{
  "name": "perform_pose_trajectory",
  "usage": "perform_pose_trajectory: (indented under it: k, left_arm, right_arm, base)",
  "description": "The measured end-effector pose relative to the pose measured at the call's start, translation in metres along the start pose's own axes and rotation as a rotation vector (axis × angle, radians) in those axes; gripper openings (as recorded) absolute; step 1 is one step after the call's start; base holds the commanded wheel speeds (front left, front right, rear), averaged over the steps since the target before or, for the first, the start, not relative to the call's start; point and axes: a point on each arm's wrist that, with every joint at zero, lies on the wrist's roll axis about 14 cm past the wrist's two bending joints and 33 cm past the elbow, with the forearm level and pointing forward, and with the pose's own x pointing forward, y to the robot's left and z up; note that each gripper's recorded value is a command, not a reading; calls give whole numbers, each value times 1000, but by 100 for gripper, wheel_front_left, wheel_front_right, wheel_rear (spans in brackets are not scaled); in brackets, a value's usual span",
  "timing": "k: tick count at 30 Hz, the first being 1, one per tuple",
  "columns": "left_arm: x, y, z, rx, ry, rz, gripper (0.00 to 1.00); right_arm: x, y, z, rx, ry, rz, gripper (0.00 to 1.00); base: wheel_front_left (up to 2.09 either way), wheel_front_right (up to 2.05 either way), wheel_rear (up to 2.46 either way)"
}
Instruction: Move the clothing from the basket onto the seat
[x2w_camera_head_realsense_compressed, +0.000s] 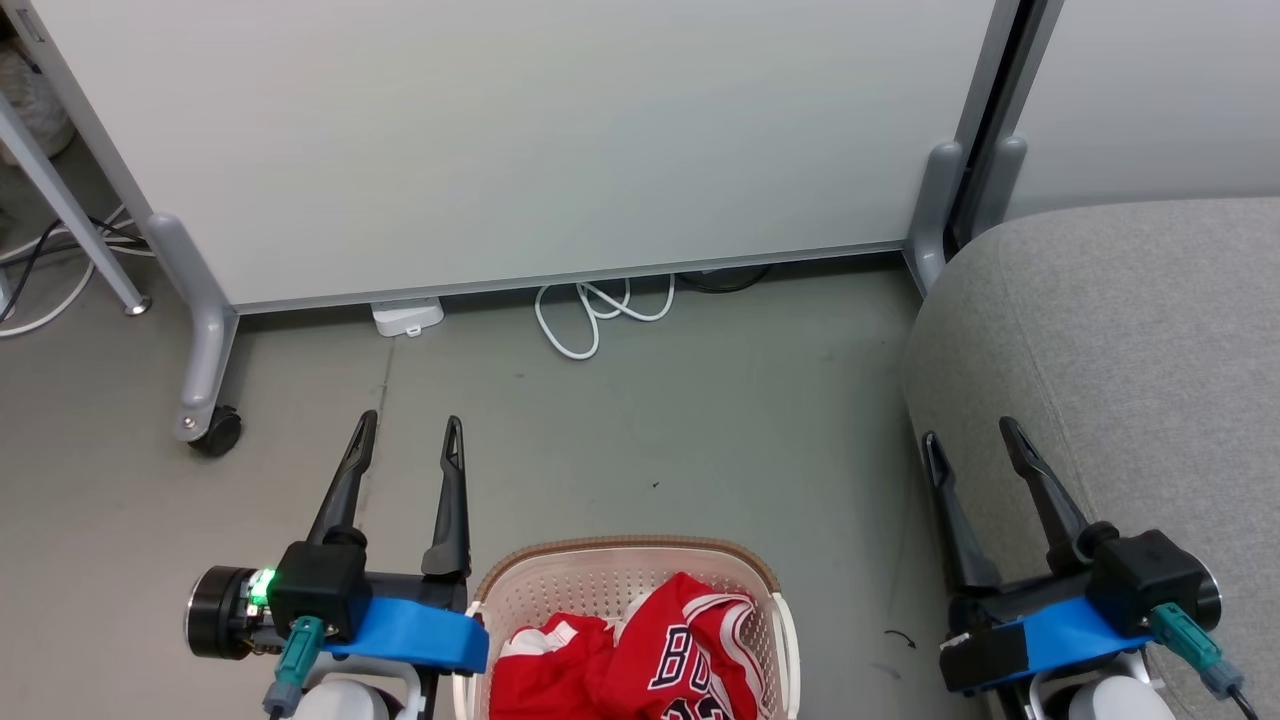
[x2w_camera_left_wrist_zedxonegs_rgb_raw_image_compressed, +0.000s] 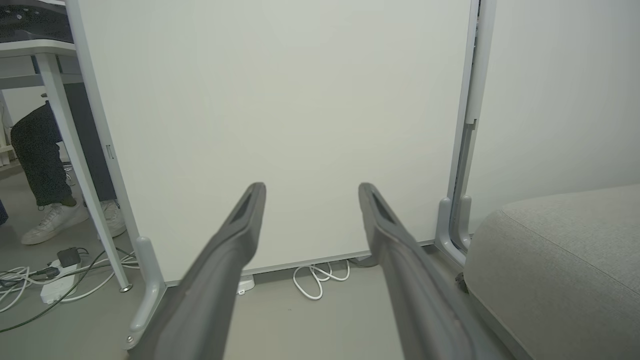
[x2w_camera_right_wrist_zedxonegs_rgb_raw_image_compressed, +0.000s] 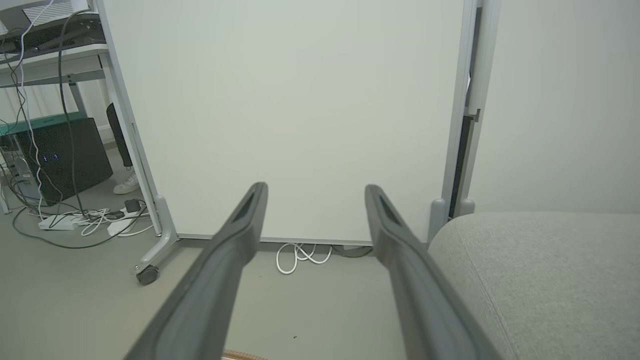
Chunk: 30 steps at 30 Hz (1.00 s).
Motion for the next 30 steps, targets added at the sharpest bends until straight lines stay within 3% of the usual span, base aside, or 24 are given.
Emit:
perform_pose_trajectory:
  k: [30]
  left_arm:
    - [5, -6, -13, -71, 37, -33, 100]
  right_arm:
    - [2, -3, -3, 13, 5, -10, 100]
  base:
    - [0, 0, 0]
